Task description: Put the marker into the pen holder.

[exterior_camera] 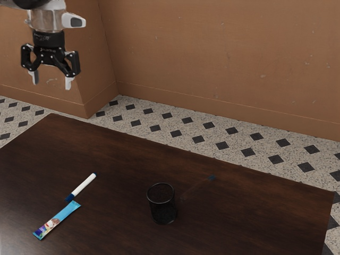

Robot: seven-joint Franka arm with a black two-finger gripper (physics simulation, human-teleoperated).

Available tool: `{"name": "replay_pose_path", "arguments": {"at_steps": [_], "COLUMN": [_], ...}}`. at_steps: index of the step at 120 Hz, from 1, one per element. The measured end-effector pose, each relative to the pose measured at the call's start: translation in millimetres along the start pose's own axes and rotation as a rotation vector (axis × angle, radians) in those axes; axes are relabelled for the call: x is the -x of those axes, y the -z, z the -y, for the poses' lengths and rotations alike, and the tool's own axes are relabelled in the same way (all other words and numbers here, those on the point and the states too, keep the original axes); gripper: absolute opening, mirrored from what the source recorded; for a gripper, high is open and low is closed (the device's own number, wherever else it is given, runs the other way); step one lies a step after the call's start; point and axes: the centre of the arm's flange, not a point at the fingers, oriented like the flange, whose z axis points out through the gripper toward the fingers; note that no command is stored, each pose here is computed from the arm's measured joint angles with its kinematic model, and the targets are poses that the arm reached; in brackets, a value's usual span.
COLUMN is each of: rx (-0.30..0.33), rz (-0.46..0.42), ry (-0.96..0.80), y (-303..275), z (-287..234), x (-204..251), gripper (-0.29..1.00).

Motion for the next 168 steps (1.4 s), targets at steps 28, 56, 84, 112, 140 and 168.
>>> {"name": "replay_pose_path", "arguments": {"at_steps": [28, 56, 84, 112, 140, 168], "rx": [0.004, -0.035, 0.0, 0.048, 0.082, 0.11], "rz": [-0.092, 0.108, 0.155, 0.163, 0.115, 0.147], "ry": [-0.008, 0.094, 0.066, 0.007, -0.096, -0.189], "y": [-11, -163, -278, -354, -380, -401], "z": [-35, 7, 3, 6, 7, -1], "x": [8, 0, -23, -62, -113, -132], "gripper": [0.7, 0.7, 0.7, 0.7, 0.7, 0.7]}}
